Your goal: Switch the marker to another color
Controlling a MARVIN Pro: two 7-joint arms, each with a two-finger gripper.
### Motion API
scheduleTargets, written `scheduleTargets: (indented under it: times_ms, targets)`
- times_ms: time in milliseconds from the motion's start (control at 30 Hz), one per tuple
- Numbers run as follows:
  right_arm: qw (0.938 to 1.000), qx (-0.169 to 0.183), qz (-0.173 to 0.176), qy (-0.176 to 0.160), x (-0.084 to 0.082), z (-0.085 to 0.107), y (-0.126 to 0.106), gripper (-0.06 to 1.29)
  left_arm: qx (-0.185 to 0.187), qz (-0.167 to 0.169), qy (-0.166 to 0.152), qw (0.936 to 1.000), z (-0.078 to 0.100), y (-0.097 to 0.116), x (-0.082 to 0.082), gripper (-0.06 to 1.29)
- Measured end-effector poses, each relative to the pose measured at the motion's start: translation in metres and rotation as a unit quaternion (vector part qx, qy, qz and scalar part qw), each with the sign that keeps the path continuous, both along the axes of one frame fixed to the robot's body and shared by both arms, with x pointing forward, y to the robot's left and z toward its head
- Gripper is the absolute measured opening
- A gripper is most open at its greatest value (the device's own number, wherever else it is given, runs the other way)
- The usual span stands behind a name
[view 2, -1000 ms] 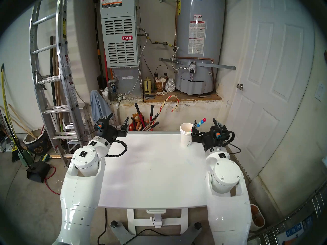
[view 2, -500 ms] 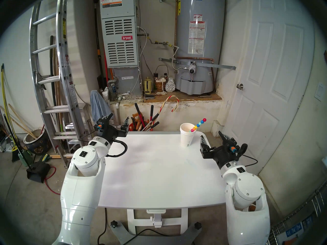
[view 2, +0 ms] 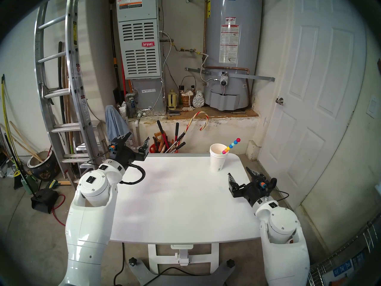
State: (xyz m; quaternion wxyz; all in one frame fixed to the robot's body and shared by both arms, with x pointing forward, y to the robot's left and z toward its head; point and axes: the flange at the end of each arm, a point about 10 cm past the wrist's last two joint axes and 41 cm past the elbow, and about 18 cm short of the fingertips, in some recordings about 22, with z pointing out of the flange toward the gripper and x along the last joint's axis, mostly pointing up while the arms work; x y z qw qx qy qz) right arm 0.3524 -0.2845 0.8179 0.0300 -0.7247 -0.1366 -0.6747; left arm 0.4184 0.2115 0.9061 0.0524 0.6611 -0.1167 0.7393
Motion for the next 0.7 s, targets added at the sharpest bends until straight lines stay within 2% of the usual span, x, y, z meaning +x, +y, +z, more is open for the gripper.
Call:
scheduleTargets:
  times_ms: [433,700]
  targets:
    - [0.9969,0.005,0.072,-0.03,0.03,-0.006,-0.016,1.22,-0.013,-0.027,0.027,0.9992,-0.002,0.009,-0.015,1.22]
    - [0.9934,0.002,0.108,-0.037,0.047,-0.004,-0.011,1.22,-0.018,-0.037,0.036,0.9985,-0.002,0.011,-0.017,1.22]
